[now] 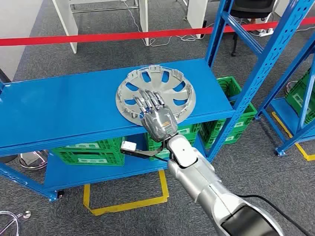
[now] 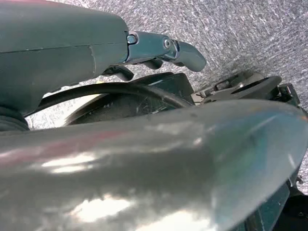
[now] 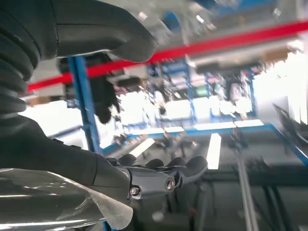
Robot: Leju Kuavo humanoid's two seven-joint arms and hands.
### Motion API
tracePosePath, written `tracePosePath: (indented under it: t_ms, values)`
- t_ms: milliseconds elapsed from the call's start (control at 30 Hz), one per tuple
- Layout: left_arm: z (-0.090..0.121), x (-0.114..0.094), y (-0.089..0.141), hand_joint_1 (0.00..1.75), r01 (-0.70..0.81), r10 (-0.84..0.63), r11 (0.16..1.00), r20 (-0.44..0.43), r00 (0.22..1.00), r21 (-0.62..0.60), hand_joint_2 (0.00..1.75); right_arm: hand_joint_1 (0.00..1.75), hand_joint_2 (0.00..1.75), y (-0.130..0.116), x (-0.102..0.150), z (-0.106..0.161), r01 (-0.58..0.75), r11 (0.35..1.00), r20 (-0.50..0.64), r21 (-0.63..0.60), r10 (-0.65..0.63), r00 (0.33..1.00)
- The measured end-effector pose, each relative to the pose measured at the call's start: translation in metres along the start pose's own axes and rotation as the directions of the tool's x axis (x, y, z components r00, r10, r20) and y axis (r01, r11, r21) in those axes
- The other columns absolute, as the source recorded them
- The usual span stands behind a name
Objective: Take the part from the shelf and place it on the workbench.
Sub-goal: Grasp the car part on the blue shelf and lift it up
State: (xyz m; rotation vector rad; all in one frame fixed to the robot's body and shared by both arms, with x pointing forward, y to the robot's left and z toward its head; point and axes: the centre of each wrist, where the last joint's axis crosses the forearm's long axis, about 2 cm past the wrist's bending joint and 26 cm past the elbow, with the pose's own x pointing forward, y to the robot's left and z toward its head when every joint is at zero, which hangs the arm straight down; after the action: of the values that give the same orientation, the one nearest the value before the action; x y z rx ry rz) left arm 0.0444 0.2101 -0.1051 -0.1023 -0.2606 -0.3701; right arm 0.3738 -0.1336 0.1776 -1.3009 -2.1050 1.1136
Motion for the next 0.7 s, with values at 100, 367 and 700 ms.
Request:
tracePosePath:
  t_ms: [100, 367, 700]
  values:
    - [0.000, 0.000, 0.000, 0.00, 0.001, -0.001, 1.000, 0.001, 1.000, 0.000, 0.00, 0.00, 1.75, -0.006, 0.002, -0.004, 0.005, 0.999, -0.001, -0.032, -0.005, 1.000]
    - [0.000, 0.000, 0.000, 0.00, 0.006, -0.006, 1.000, 0.002, 1.000, 0.000, 0.00, 0.00, 1.75, -0.018, 0.005, -0.009, 0.024, 0.995, 0.012, -0.093, -0.023, 1.000]
    - [0.000, 0.000, 0.001, 0.00, 0.008, -0.009, 0.999, 0.035, 0.999, 0.031, 0.00, 0.00, 1.75, -0.019, 0.018, -0.004, 0.071, 0.992, 0.029, -0.105, -0.069, 0.997]
